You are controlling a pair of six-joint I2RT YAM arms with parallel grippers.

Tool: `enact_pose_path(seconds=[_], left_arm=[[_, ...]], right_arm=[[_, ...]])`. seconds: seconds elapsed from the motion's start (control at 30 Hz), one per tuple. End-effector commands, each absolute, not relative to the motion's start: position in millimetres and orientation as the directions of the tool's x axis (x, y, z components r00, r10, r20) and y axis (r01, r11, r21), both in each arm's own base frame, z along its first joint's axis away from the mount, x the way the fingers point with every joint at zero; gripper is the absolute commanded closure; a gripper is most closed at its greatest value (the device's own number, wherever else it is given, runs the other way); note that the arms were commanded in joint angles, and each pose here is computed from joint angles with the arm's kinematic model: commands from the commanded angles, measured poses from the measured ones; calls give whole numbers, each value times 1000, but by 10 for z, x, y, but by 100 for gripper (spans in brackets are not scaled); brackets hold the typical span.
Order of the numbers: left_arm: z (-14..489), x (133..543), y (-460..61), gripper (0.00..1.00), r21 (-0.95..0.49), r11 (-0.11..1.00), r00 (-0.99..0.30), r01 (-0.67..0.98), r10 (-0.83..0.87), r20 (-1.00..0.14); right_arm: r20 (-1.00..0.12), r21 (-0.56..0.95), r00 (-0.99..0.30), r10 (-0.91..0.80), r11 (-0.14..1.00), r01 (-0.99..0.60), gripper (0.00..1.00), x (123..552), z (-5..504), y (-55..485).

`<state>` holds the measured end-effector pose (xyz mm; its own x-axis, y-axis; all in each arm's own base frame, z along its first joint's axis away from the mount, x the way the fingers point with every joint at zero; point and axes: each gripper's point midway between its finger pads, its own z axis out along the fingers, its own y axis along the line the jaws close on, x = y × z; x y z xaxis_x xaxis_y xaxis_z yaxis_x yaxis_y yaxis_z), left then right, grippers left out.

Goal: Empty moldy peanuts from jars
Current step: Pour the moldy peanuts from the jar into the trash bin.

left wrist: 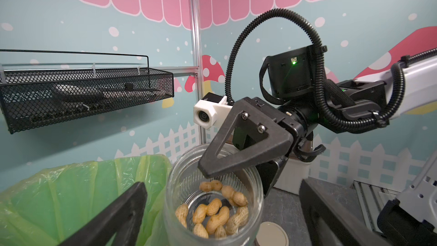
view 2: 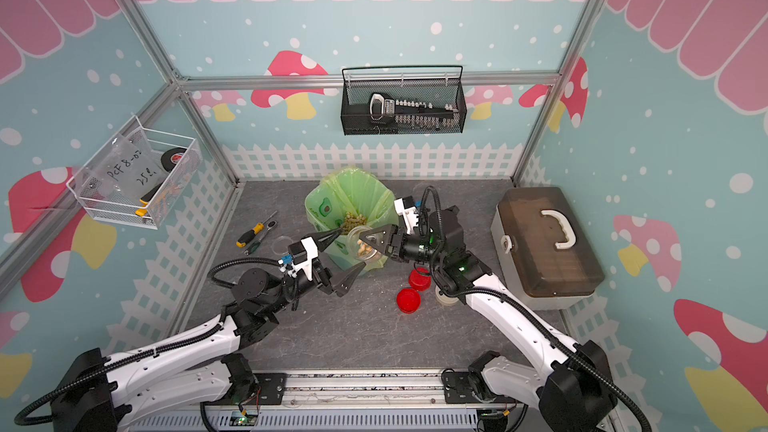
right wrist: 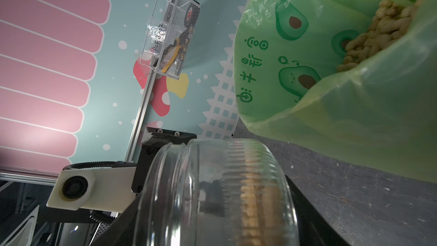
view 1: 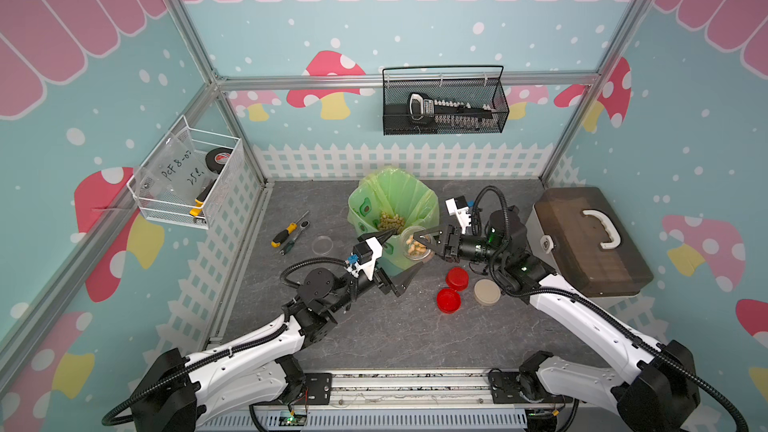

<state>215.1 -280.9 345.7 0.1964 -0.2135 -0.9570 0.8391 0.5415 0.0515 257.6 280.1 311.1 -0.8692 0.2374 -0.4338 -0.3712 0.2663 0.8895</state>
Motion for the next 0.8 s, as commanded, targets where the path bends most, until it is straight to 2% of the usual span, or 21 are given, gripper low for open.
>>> enact_pose_path(seconds=[0.0,0.13,0.57,0.77], left_arm=[[3696,2059,-2692,1,29,545,223,838,-293,-930],[3750,2036,-2545,1,20,583,246,812,-311,-918],[3656,2234,-1876,1,-71,785,312,615,-326,-892],[3568,2351,-1638,1,-132,816,305,563,-353,-885]], right_arm=[[-549,827,-798,251,302,-474,45,2588,3411,2692],[-601,788,-758,255,351,-506,45,2663,3536,2616],[-672,735,-688,273,362,-574,45,2914,3889,2612],[-784,592,-592,186,512,-623,46,3187,3930,2598]])
